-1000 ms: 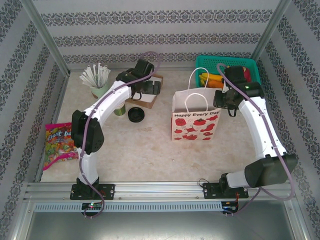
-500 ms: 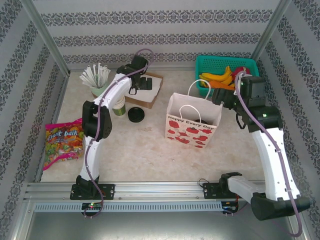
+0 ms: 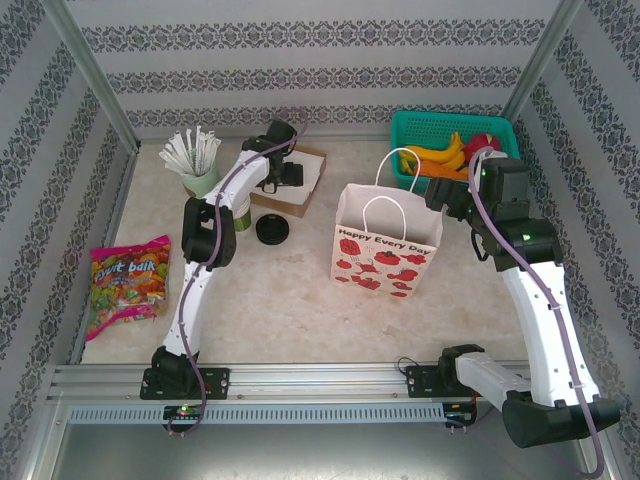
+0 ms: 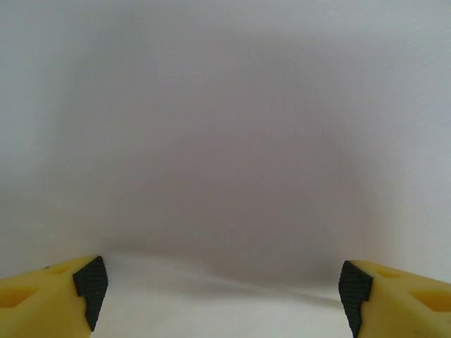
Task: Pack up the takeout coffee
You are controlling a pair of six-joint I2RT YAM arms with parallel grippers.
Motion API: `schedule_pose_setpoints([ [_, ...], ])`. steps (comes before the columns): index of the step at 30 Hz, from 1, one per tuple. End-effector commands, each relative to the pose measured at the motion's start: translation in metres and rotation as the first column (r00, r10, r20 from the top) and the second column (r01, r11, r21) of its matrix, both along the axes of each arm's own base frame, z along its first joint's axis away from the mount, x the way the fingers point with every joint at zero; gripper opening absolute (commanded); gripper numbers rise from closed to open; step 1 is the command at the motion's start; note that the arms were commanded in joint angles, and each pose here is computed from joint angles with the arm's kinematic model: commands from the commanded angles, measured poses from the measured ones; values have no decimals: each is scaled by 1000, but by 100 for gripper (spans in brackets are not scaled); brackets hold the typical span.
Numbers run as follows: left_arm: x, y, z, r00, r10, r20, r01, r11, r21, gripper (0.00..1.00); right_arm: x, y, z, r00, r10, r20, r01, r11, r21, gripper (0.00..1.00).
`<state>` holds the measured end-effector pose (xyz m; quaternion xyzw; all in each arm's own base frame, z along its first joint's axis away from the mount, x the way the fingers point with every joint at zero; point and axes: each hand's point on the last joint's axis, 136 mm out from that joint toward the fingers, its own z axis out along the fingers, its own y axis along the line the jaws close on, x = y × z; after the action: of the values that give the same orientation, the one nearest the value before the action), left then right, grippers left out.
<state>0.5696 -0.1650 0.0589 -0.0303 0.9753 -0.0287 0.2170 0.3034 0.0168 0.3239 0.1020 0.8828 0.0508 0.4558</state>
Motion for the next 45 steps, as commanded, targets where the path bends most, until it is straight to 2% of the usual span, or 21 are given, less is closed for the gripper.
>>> schedule_pose_setpoints([
  [1, -5, 1, -15, 999, -17, -52, 18, 1000, 20, 81, -2, -6, 6, 999, -31, 22, 31, 1000, 5, 98],
  [6, -5, 3, -19, 998, 6, -59, -4, 999, 38, 50, -6, -7, 5, 999, -34, 24, 34, 999, -1, 98],
  [9, -3, 2, -9, 999, 5, -36, -4, 1000, 30, 40, -6, -7, 3, 999, -34, 18, 34, 999, 0, 98],
  [17, -1, -1, 34, 1000, -4, 28, 4, 1000, -5, 40, -4, -4, -2, 1000, -22, 7, 22, 1000, 13, 98],
  [22, -3, -8, 55, 998, -21, 55, 23, 999, -42, 31, -3, -3, -3, 1000, -18, 4, 18, 1000, 14, 98],
  [31, -4, -7, 66, 997, -21, 71, 24, 999, -48, 30, -6, -3, -4, 1000, -16, 5, 15, 1000, 14, 98],
  [34, -4, -10, 68, 997, -30, 74, 34, 998, -56, 18, -6, -2, -4, 1000, -14, 3, 14, 1000, 18, 98],
  [37, -4, -9, 74, 996, -31, 83, 36, 998, -59, 16, -6, -1, -5, 1000, -11, 0, 11, 1000, 23, 98],
  [40, -5, -11, 88, 994, -40, 106, 47, 996, -70, 0, -4, 2, -8, 1000, 3, -11, -2, 999, 39, 98],
  [45, -10, -16, 129, 984, -53, 168, 74, 990, -121, 0, 0, 14, -5, 999, 41, 4, -42, 994, 98, 98],
])
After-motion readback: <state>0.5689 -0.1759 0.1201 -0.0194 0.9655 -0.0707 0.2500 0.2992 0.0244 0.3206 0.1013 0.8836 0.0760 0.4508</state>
